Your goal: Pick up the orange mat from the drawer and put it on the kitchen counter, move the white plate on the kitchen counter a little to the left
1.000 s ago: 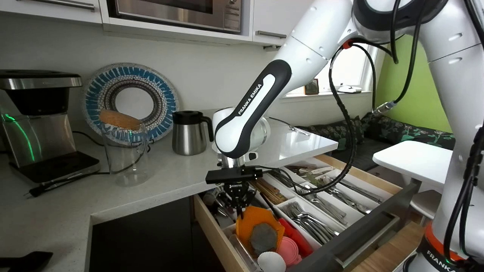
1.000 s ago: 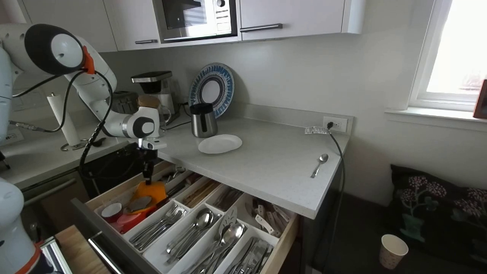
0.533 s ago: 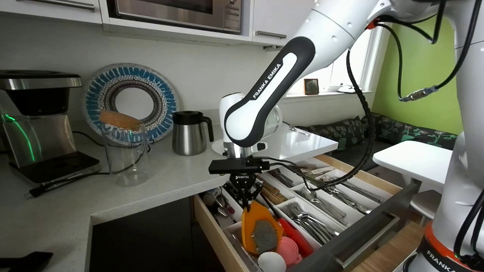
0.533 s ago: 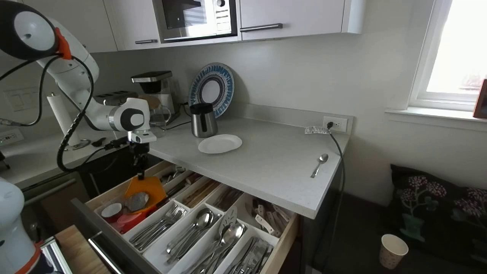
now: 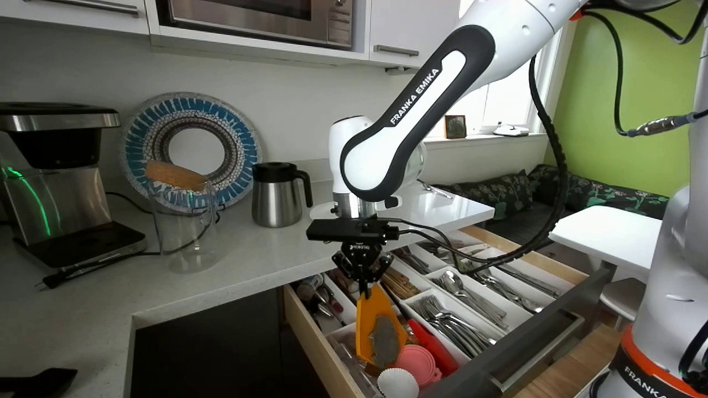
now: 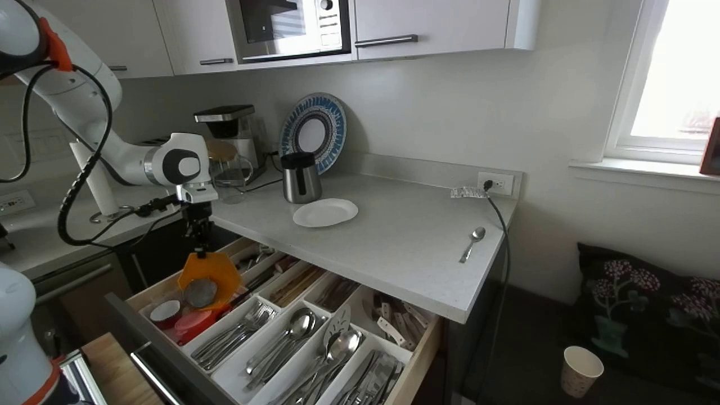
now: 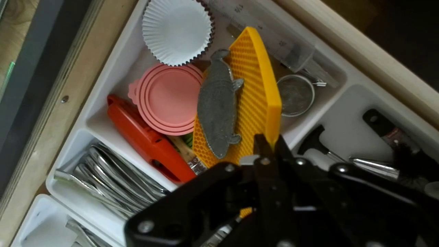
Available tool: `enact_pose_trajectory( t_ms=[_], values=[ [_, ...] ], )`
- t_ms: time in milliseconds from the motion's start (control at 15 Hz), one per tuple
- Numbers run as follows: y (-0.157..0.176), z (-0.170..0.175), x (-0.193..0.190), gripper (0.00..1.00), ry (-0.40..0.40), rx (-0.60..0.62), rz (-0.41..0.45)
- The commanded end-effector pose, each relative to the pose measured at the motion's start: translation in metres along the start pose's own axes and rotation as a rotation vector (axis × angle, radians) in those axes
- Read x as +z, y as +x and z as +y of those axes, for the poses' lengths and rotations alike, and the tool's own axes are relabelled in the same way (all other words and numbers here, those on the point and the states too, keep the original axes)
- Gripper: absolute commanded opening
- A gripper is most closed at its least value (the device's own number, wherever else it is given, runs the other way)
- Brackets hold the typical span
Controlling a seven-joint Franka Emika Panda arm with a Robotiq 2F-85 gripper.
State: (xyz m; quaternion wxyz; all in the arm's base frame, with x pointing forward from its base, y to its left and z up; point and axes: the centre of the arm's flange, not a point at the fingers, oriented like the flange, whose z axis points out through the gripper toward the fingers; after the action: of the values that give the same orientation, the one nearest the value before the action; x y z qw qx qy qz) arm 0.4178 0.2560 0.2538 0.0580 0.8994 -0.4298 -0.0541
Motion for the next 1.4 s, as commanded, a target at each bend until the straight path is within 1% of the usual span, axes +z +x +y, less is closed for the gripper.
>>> enact_pose_trajectory(
  t_ms=[0,333,467,533,667,867,1000,1333],
  values=[
    [-0.004,0.008,-0.001,0.01,0.033,0.028,0.032],
    [-0.001,0.005,0.003,0.01,0.06,0.035,0.036],
    [-0.001,0.006,0.0,0.01,0.089,0.036,0.039],
    [-0.001,0.006,-0.002,0.01,0.107,0.041,0.057],
    [-0.003,0.009,-0.011,0.01,0.166,0.044,0.071],
    [-0.004,0.009,-0.015,0.01,0.183,0.043,0.088],
    [-0.005,0.012,-0.02,0.01,0.21,0.045,0.101],
    [-0.004,0.027,-0.042,0.01,0.304,0.082,0.147]
  ],
)
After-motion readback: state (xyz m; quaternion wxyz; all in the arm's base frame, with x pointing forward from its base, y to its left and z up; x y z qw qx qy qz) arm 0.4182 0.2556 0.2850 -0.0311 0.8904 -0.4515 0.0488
